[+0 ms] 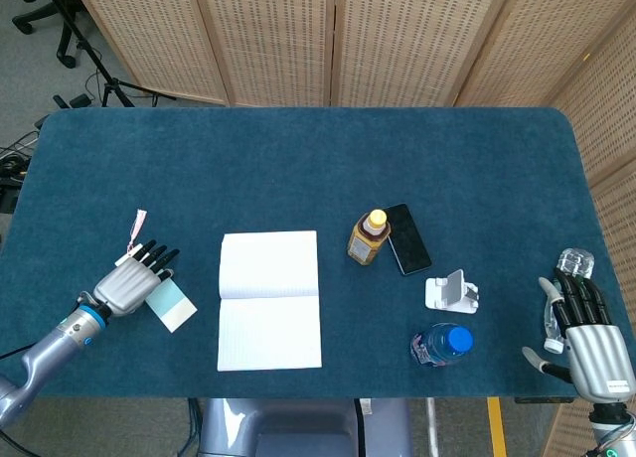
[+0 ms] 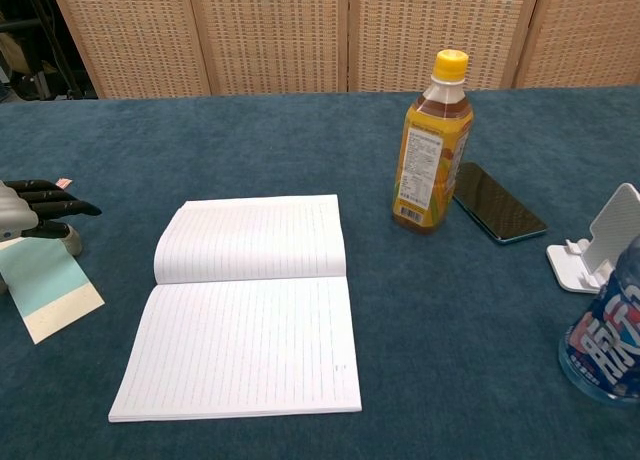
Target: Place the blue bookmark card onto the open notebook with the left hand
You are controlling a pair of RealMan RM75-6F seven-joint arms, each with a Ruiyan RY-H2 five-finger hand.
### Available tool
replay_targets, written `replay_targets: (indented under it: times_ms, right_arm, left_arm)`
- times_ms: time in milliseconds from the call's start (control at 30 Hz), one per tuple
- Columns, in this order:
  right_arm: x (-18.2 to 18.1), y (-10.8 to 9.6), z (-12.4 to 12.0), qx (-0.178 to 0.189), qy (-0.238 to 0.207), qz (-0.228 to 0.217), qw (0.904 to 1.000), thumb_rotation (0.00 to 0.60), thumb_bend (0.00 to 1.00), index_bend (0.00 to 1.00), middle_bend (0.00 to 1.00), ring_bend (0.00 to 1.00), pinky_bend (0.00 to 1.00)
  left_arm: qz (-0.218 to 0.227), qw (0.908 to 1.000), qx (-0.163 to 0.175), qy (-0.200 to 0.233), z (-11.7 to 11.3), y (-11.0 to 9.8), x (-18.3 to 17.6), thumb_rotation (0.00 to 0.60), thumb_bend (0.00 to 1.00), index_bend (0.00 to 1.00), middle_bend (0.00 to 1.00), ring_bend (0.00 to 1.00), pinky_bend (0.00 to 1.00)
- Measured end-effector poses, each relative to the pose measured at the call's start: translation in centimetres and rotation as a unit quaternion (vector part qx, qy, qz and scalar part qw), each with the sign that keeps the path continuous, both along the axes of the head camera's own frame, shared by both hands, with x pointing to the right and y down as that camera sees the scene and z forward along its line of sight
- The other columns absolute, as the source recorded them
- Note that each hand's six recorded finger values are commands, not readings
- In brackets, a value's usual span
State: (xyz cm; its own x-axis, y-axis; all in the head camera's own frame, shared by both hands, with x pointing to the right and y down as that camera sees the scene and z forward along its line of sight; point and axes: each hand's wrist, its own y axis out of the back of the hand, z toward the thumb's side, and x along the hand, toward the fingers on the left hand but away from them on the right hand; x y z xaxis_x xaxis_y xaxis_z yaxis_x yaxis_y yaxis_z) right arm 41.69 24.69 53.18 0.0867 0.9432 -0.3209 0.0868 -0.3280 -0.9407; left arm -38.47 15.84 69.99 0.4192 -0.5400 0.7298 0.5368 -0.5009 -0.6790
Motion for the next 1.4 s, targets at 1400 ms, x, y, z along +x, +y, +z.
replay_targets:
  times_ms: [1400]
  right_arm:
    - [0.5, 0.0, -0.7, 0.006, -0.013, 0.006, 0.9999, 0.6, 0.0, 0.0, 0.0, 0.0, 0.0]
  left_arm:
    - [-0.025, 0.9996, 0.0, 0.011, -6.0, -2.4, 6.1, 0.6, 0.3, 0.34, 0.0, 0.0, 0.0]
